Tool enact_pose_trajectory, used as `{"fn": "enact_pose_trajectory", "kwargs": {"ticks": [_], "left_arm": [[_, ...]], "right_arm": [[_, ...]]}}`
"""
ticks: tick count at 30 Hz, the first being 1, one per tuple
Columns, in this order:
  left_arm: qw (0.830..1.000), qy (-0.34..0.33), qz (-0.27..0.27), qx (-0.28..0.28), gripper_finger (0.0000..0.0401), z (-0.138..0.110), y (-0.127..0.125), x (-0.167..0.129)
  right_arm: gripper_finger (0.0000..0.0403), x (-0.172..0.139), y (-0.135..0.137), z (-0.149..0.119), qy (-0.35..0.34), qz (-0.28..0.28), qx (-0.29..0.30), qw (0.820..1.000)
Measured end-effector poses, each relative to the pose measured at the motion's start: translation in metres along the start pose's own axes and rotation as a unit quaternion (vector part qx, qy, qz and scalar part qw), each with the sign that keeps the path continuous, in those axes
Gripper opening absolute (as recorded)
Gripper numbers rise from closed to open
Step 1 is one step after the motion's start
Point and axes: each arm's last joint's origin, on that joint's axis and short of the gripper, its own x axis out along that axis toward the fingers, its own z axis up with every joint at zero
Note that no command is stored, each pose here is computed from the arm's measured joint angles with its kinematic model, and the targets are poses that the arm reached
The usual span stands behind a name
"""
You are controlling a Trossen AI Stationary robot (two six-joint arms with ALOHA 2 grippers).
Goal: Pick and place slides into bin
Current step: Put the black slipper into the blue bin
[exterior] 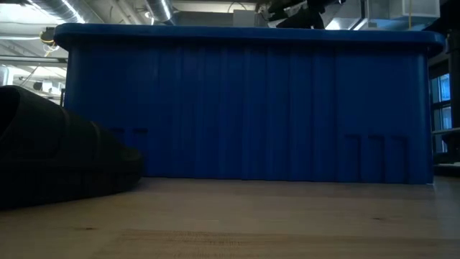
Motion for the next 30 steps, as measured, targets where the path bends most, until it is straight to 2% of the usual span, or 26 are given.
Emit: {"fn": "enact_pose_trajectory", "kwargs": {"ticks": [4, 13, 17, 23, 30], "left_arm": [[0.999, 0.025, 0.034, -0.009, 0.0244, -0.001, -0.007, 0.013], [0.999, 0.045, 0.009, -0.011, 0.0244, -0.006, -0.015, 0.013], [0.999, 0.028, 0.032, -0.025, 0.0244, -0.009, -0.013, 0.019], [0.996, 0.042, 0.058, -0.045, 0.0244, -0.022, -0.008, 0.037], [0.994, 0.046, 0.063, -0.073, 0.0244, -0.027, -0.007, 0.045]], "right_arm": [[0.0248, 0.0, 0.002, -0.001, 0.001, 0.004, 0.009, 1.0], [0.0248, -0.002, 0.007, -0.009, 0.036, 0.006, 0.014, 0.999], [0.0248, -0.003, 0.009, -0.012, 0.048, 0.009, 0.009, 0.999], [0.0248, -0.003, 0.01, -0.013, 0.049, 0.01, 0.008, 0.999], [0.0248, -0.003, 0.01, -0.013, 0.049, 0.01, 0.009, 0.999]]}}
